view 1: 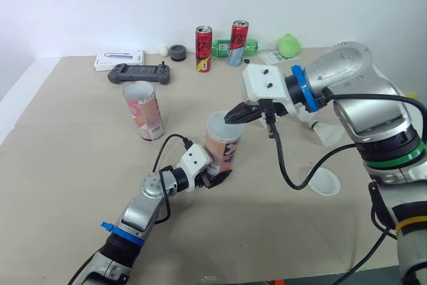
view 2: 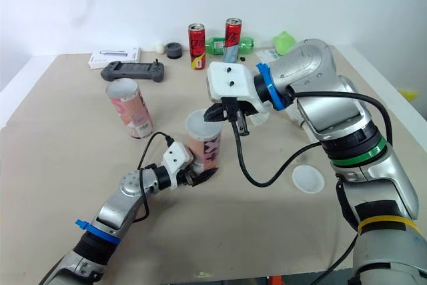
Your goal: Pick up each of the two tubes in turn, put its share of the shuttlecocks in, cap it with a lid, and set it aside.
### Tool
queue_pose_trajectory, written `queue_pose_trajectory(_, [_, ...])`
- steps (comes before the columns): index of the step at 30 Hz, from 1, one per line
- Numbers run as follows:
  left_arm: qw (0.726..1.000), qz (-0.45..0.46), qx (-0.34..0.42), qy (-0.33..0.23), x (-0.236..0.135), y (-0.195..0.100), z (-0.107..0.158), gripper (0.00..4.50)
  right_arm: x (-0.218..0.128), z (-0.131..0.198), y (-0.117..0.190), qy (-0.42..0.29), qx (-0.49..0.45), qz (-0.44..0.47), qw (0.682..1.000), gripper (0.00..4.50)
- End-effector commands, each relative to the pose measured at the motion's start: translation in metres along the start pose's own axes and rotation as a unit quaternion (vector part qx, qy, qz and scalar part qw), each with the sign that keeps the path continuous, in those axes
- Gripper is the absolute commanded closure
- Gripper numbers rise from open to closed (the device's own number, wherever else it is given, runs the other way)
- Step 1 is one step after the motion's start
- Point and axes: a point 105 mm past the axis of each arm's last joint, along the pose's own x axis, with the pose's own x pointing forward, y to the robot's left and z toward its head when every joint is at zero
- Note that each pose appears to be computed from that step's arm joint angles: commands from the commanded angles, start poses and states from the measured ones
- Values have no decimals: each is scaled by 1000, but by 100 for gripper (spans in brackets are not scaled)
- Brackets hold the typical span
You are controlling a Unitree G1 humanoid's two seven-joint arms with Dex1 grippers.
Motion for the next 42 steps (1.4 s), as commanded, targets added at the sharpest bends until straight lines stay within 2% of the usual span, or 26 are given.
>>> queue_pose_trajectory(1, [1000,-6,3,-5,3,-4,2,76,9,-7,10,17,-2,29,999,446])
queue_pose_trajectory(10, [1000,-7,0,-4,2,-6,1,76,48,-21,42,27,8,97,995,446])
queue_pose_trajectory(17, [1000,-9,-1,-3,2,-6,1,76,34,-12,26,-4,9,52,999,446])
queue_pose_trajectory(19, [1000,-10,0,-3,2,-7,1,76,29,-5,21,-28,12,36,999,446])
queue_pose_trajectory(20, [1000,-9,0,-3,2,-6,1,76,20,4,15,-64,27,21,997,446])
queue_pose_trajectory(22, [1000,-2,-1,-5,0,-1,2,13,-6,32,-1,-183,56,-30,981,450])
queue_pose_trajectory(24, [1000,-1,-4,-6,-3,2,3,6,-23,43,-4,-254,81,-52,962,450])
queue_pose_trajectory(27, [1000,-6,-7,-2,-9,3,1,6,-33,44,1,-307,123,-63,942,450])
queue_pose_trajectory(30, [1000,-15,-9,2,-15,5,0,6,-38,40,8,-327,159,-71,929,450])
queue_pose_trajectory(31, [1000,-15,-8,2,-18,7,1,0,-38,35,12,-322,170,-74,928,386])
queue_pose_trajectory(33, [1000,-14,-6,4,-28,14,2,0,-38,21,19,-314,198,-91,924,324])
queue_pose_trajectory(38, [1000,1,-4,21,-60,35,-3,0,-39,-6,41,-304,260,-125,908,104])
queue_pose_trajectory(39, [1000,0,-5,25,-66,37,-3,0,-37,-10,47,-300,269,-131,906,81])
queue_pose_trajectory(41, [1000,-5,-12,25,-75,40,-2,0,-32,-15,58,-297,281,-135,903,4])
queue_pose_trajectory(42, [1000,-7,-18,24,-78,41,0,0,-30,-18,61,-293,288,-140,901,4])
